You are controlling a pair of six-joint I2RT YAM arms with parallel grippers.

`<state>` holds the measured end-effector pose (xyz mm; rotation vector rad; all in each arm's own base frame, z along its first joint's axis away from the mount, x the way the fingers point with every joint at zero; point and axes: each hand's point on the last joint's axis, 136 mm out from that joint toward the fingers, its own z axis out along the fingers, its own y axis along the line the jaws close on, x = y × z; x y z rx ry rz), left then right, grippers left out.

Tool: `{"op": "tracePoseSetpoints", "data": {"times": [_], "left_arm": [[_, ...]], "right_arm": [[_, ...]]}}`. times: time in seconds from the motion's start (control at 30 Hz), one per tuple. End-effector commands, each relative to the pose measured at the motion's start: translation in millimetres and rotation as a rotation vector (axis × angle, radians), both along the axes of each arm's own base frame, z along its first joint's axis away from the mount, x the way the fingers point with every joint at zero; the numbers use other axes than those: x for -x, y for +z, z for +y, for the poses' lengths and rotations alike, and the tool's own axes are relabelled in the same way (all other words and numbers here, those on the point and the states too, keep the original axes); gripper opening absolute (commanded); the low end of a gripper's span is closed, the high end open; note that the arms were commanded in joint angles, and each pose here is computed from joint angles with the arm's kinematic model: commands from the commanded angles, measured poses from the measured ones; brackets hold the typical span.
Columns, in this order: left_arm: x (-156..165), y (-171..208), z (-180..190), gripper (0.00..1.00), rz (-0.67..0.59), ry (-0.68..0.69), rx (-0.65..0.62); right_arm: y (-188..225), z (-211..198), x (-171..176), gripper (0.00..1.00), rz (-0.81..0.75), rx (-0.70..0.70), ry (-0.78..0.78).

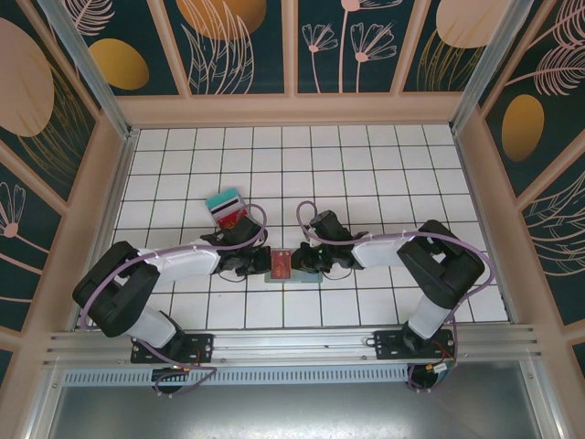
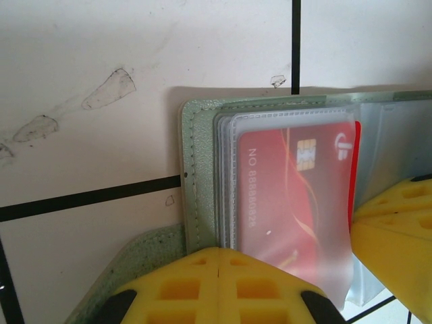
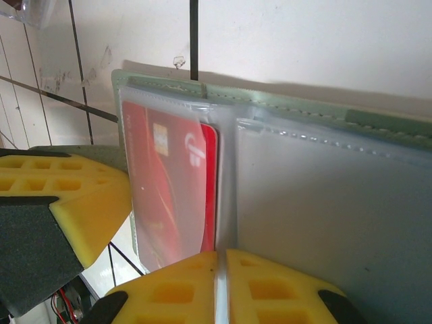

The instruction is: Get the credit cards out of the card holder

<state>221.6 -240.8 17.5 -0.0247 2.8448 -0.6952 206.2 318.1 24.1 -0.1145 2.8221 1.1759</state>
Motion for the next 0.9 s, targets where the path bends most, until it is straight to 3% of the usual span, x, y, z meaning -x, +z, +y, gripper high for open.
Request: {"op": "tracePoseSetpoints", "data": {"times": [0.0, 0.87], "left_arm": [[-0.2, -2.1, 1.3, 0.00, 0.003, -0.012, -0.020], [1.4, -5.9, 0.8, 0.00, 0.016, -0.018, -0.019]], "right_arm": [[13.3, -0.9, -7.3, 0.12, -0.055, -0.029, -0.027], [-2.6, 6.8, 3.1, 0.14, 0.011, -0.040, 0.026]]}}
